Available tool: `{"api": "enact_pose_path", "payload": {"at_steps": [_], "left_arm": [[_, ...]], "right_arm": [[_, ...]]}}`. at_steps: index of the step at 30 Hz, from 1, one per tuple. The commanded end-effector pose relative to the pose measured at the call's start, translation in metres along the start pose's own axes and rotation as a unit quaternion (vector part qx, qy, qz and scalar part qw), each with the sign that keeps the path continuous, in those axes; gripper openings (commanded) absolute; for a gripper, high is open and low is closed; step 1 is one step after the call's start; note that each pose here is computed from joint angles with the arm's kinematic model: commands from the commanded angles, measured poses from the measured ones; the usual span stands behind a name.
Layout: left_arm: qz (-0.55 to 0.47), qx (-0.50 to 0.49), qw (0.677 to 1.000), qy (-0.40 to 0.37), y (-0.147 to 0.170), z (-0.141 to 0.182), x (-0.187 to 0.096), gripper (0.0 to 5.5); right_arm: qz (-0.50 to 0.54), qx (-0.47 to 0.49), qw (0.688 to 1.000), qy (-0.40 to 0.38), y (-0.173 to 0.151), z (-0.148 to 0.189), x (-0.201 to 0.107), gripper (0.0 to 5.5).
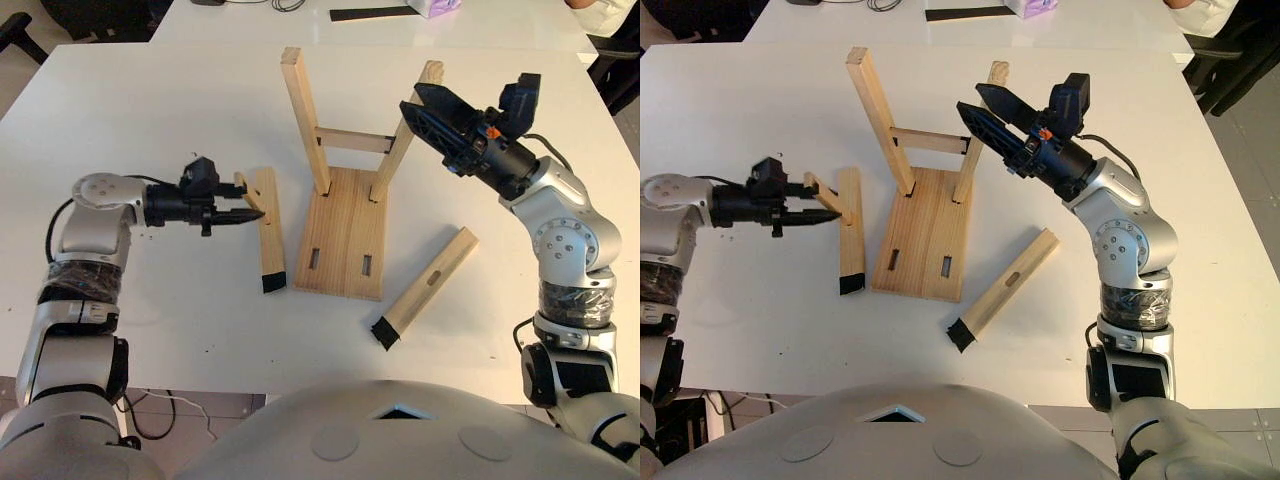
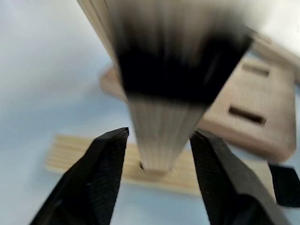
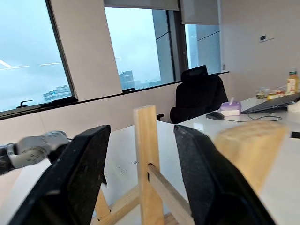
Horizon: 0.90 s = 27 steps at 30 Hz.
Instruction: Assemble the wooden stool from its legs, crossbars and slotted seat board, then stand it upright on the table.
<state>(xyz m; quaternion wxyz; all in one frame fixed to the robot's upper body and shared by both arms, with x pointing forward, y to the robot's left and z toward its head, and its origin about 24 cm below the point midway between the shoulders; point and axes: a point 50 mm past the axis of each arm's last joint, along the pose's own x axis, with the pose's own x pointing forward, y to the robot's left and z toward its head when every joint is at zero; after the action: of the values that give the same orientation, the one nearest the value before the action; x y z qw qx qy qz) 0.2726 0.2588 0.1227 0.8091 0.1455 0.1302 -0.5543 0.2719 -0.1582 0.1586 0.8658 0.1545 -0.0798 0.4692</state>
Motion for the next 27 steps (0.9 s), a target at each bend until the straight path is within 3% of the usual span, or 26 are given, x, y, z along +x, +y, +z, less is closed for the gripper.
{"api": "enact_pose_path", "payload": {"at_steps": [1,8,12,15,18,22,27], "left_arm": [[0.024,0.006,0.999,0.03,-0.018,0.007,-0.023,2.59],[0.102,-0.044,0.993,0.026,-0.041,-0.006,-0.04,2.59],[0.202,-0.067,0.972,-0.1,-0.038,0.019,-0.042,2.59],[0.317,-0.066,0.926,-0.197,-0.027,0.041,-0.041,2.59],[0.411,-0.112,0.851,-0.306,-0.025,0.065,-0.021,2.59],[0.446,-0.166,0.819,-0.322,-0.053,0.069,0.016,2.59],[0.506,-0.233,0.763,-0.328,-0.064,0.065,0.032,2.59]], "right_arm": [[-0.021,0.001,1.0,-0.003,-0.001,-0.002,-0.008,2.5],[-0.061,-0.008,0.998,-0.017,0.001,0.001,-0.021,2.5],[-0.08,-0.001,0.997,-0.025,0.002,0.0,-0.027,2.5],[-0.082,0.002,0.996,-0.028,0.003,0.002,-0.025,2.5],[-0.087,0.002,0.996,-0.03,0.001,0.007,-0.026,2.5],[-0.068,0.007,0.998,-0.014,0.001,0.009,-0.021,2.5],[-0.066,0.013,0.998,-0.011,0.002,0.01,-0.019,2.5]]}}
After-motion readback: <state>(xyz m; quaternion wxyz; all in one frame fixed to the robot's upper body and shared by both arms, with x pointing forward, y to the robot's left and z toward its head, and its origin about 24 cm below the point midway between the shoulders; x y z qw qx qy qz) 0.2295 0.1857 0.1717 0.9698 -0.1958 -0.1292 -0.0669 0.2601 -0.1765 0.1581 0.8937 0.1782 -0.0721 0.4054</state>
